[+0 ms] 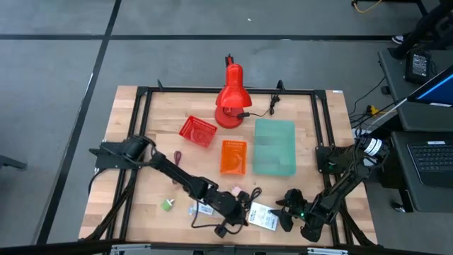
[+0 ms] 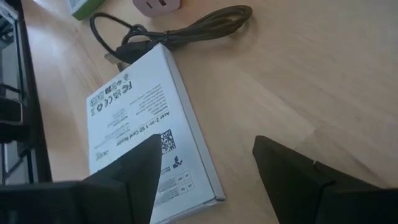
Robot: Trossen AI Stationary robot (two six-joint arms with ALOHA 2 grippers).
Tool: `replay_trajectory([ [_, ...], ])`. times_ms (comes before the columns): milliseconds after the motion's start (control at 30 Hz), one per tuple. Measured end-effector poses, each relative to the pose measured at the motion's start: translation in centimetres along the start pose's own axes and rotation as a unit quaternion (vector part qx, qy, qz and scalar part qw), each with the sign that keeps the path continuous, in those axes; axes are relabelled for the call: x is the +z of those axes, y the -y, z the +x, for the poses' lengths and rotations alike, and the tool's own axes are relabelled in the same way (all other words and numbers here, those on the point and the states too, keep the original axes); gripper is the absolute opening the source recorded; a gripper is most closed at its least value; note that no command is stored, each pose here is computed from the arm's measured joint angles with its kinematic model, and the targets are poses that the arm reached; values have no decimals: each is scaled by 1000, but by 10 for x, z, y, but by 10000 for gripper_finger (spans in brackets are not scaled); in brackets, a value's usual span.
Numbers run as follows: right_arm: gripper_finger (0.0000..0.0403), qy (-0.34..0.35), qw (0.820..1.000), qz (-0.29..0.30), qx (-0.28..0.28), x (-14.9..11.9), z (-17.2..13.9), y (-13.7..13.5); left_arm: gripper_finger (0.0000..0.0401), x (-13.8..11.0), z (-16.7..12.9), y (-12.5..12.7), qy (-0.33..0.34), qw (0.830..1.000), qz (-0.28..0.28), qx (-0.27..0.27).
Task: Pick and place items into bin
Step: Put the white card reader box into the light blue bin
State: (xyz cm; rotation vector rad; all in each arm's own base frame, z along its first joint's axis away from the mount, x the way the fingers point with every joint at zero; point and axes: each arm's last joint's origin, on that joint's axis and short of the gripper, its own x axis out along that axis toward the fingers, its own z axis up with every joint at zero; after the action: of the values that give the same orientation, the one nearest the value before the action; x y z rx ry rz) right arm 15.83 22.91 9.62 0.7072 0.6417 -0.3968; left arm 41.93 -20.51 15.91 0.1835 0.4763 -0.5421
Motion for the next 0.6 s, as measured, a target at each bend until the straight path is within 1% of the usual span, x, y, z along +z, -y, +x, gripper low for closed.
replay_trajectory([
  [167, 239, -1, 1000, -13, 1, 0, 0, 0, 3, -4, 20, -7, -13, 1000, 10, 2],
  [433, 239, -1, 1000, -30, 0, 0, 0, 0, 3, -9, 39, -19, -14, 1000, -11, 12],
  [600, 239, 0, 999, -40, 0, 0, 0, 0, 3, -18, 48, -19, -23, 999, -25, 4],
])
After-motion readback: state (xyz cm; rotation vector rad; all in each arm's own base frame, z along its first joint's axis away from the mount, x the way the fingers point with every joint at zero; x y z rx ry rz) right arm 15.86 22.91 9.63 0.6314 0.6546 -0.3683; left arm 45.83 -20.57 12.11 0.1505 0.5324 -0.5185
